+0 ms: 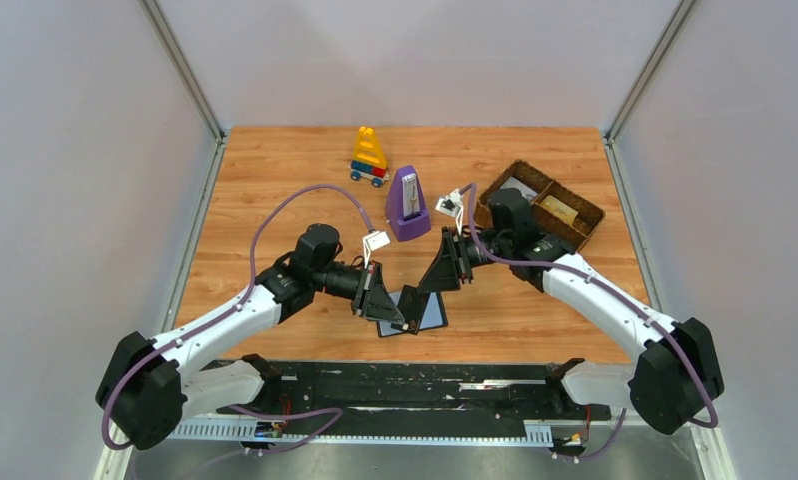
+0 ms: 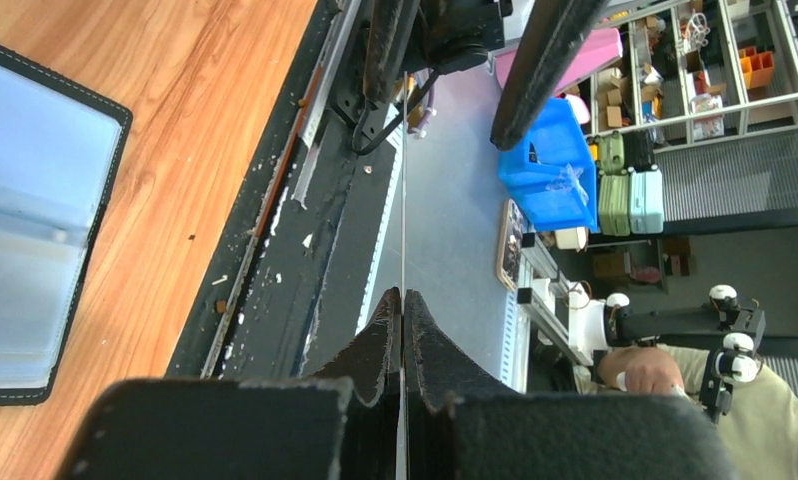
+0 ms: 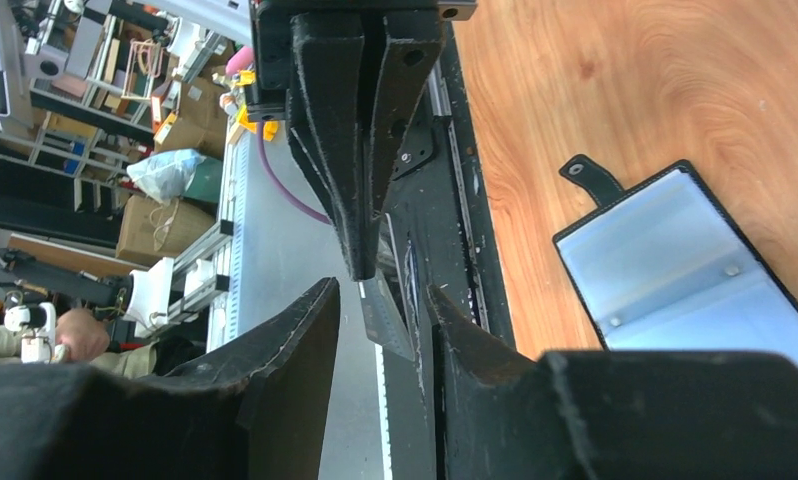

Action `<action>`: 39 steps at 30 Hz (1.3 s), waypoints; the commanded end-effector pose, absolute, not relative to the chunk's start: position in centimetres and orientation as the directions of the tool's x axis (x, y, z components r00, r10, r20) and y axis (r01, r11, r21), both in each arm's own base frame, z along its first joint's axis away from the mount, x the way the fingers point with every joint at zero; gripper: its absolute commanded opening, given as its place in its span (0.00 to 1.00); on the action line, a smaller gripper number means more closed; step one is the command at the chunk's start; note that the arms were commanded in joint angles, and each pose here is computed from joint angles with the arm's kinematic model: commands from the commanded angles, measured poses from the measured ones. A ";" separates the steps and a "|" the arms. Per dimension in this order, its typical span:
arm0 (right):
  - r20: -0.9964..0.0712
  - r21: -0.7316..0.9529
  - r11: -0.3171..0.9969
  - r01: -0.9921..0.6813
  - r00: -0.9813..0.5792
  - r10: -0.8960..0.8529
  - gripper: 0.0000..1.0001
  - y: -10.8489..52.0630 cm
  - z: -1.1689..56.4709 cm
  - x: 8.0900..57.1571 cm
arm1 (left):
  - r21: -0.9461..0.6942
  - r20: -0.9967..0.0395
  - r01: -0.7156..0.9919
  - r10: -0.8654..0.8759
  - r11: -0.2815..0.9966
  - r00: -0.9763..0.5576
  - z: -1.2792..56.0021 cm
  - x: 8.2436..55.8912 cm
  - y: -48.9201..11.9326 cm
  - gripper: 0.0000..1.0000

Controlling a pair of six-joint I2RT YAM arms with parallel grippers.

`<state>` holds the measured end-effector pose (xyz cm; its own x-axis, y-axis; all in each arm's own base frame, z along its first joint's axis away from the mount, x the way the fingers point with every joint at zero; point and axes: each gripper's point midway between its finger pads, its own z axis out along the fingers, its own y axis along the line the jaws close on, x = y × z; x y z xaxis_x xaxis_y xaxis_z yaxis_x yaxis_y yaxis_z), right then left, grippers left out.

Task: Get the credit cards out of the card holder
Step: Place the credit card in the storage box.

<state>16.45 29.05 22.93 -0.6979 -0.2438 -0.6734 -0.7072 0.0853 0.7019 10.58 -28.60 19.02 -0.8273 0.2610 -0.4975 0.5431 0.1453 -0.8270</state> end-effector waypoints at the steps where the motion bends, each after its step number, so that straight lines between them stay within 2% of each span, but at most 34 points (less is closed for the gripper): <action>1: -0.721 0.667 -0.006 -0.745 -0.643 -0.258 0.37 29.6 24.5 15.8 | -0.804 -0.549 0.588 0.269 0.091 -0.792 20.6 10.5 -29.0 0.00; 9: -0.718 0.669 -0.007 -0.744 -0.643 -0.267 0.31 29.8 24.1 15.7 | -0.804 -0.549 0.588 0.271 0.088 -0.791 20.6 10.5 -29.0 0.00; 14: -0.712 0.677 -0.028 -0.736 -0.644 -0.279 0.22 29.7 24.0 15.4 | -0.805 -0.546 0.586 0.272 0.093 -0.792 20.4 10.5 -29.0 0.00; 21: -0.700 0.692 -0.067 -0.719 -0.646 -0.303 0.20 29.6 23.4 14.7 | -0.802 -0.551 0.591 0.271 0.092 -0.789 20.6 10.5 -29.0 0.00; 22: -0.700 0.692 -0.067 -0.719 -0.646 -0.304 0.17 29.6 23.4 14.6 | -0.802 -0.549 0.590 0.272 0.093 -0.790 20.6 10.5 -29.0 0.00; 24: -0.705 0.686 -0.053 -0.726 -0.644 -0.298 0.02 29.6 23.4 14.9 | -0.802 -0.549 0.590 0.272 0.094 -0.790 20.5 10.6 -29.0 0.00; 27: -0.712 0.674 -0.018 -0.738 -0.644 -0.279 0.00 29.7 23.6 15.4 | -0.799 -0.548 0.592 0.274 0.108 -0.790 20.5 10.7 -28.9 0.02; 29: -0.715 0.669 0.015 -0.743 -0.649 -0.261 0.00 29.7 23.9 16.0 | -0.787 -0.553 0.601 0.273 0.139 -0.787 20.4 11.0 -28.8 0.17; 30: -0.716 0.667 0.033 -0.745 -0.652 -0.250 0.00 29.7 24.0 16.3 | -0.776 -0.561 0.610 0.264 0.161 -0.784 20.3 11.3 -28.8 0.31; 31: -0.716 0.666 0.051 -0.744 -0.657 -0.238 0.00 29.6 24.2 16.6 | -0.767 -0.564 0.616 0.269 0.177 -0.780 20.3 11.4 -28.6 0.39; 32: -0.716 0.665 0.070 -0.744 -0.661 -0.226 0.00 29.4 24.2 17.0 | -0.747 -0.583 0.634 0.260 0.199 -0.770 20.3 11.8 -28.5 0.52; 33: -0.716 0.663 0.088 -0.743 -0.665 -0.213 0.00 29.2 24.2 17.3 | -0.744 -0.578 0.631 0.261 0.219 -0.773 20.4 11.9 -28.4 0.57; 34: -0.715 0.664 0.106 -0.740 -0.670 -0.199 0.00 28.9 24.3 17.7 | -0.727 -0.591 0.641 0.250 0.246 -0.767 20.3 12.4 -28.2 0.67; 39: -0.711 0.664 0.239 -0.708 -0.697 -0.090 0.00 26.4 24.5 20.5 | -0.677 -0.606 0.650 0.239 0.346 -0.759 20.6 13.6 -27.6 0.91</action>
<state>18.19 28.07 22.97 -0.7111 -0.1957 -0.6753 -0.7020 0.1446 0.6973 12.42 -28.22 19.65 -0.7967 0.2509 -0.5499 0.6031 0.2708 -0.7503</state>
